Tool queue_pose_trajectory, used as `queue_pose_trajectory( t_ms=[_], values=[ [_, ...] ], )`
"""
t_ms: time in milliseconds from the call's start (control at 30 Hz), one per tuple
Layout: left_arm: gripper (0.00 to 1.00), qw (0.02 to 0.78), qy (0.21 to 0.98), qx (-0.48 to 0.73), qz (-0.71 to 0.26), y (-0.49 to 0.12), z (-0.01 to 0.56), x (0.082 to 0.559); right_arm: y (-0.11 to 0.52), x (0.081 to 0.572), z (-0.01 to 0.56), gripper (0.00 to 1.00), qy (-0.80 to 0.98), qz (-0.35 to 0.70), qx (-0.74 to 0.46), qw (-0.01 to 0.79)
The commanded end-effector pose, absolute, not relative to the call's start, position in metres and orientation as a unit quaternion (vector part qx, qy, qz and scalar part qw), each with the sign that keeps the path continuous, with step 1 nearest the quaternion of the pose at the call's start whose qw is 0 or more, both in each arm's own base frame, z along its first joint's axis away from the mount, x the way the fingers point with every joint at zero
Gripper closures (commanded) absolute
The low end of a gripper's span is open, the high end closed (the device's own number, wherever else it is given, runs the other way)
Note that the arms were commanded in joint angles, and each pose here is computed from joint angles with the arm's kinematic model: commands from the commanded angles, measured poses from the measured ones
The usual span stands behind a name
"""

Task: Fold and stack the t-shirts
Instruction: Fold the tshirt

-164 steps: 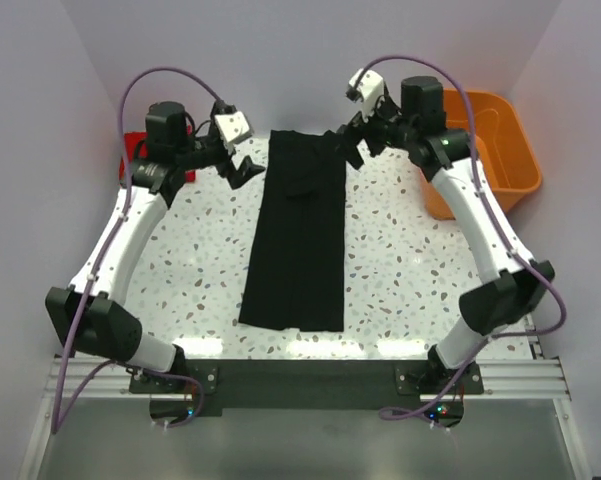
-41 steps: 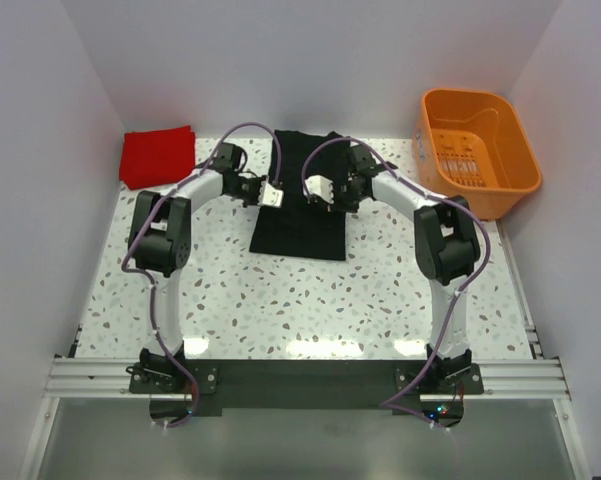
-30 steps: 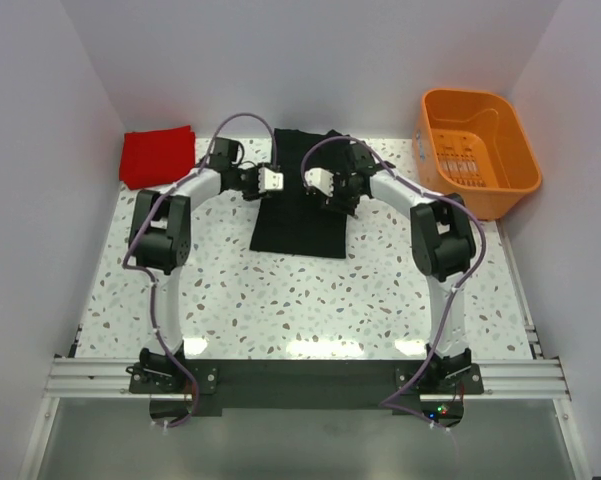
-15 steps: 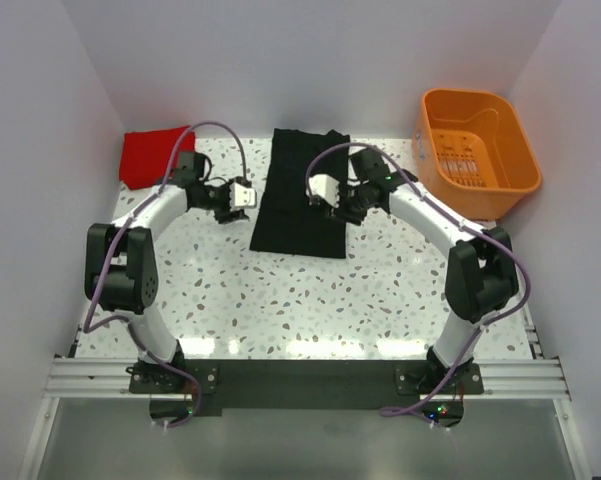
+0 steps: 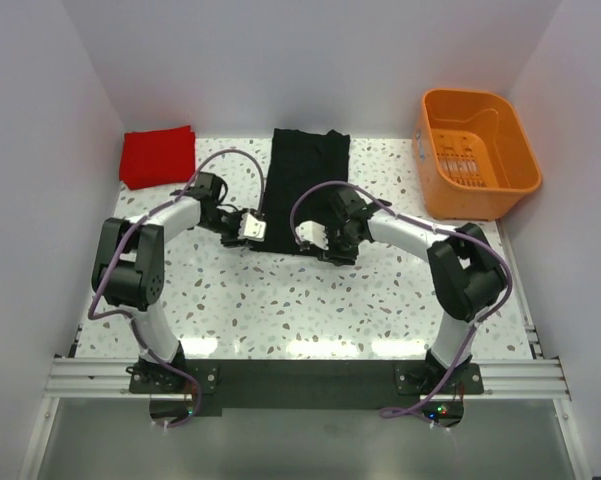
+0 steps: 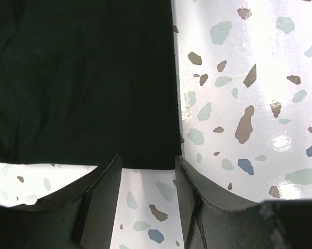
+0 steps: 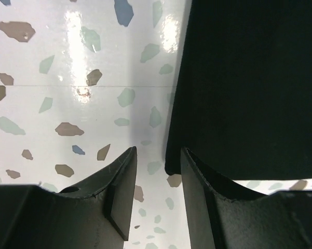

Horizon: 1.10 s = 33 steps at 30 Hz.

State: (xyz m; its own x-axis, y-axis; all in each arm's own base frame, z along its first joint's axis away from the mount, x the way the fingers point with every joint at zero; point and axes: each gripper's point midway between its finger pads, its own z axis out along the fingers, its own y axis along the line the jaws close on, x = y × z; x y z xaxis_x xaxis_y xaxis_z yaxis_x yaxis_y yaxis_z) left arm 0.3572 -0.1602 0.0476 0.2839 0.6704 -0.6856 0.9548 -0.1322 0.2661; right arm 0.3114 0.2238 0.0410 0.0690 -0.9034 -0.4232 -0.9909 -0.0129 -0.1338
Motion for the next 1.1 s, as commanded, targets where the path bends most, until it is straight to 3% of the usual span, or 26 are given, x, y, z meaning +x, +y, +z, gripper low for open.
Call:
queue_pose_trajectory(
  t_ms=[0, 333, 433, 467, 533, 667, 1067],
  values=[
    [0.5, 0.342, 0.529, 0.748, -0.211, -0.165, 0.04, 0.348, 0.22, 0.317, 0.026, 0.57, 0.672, 0.094, -0.707, 0.198],
    [0.52, 0.306, 0.526, 0.763, -0.221, -0.17, 0.012, 0.338, 0.21, 0.321, -0.013, 0.65, 0.683, 0.069, -0.707, 0.172],
    [0.61, 0.3, 0.528, 0.763, -0.223, -0.171, 0.011, 0.34, 0.206, 0.321, -0.017, 0.83, 0.687, 0.063, -0.705, 0.162],
    [0.7, 0.293, 0.53, 0.763, -0.226, -0.171, 0.008, 0.339, 0.205, 0.32, -0.017, 0.92, 0.688, 0.061, -0.705, 0.162],
    [0.79, 0.286, 0.54, 0.757, -0.232, -0.172, 0.01, 0.342, 0.204, 0.319, -0.013, 1.0, 0.688, 0.061, -0.703, 0.166],
    [1.0, 0.276, 0.557, 0.748, -0.234, -0.171, 0.011, 0.349, 0.204, 0.32, 0.0, 1.0, 0.692, 0.063, -0.697, 0.178],
    [1.0, 0.387, 0.556, 0.706, -0.207, -0.194, 0.117, 0.395, 0.208, 0.374, 0.113, 1.0, 0.685, 0.074, -0.669, 0.28]
  ],
)
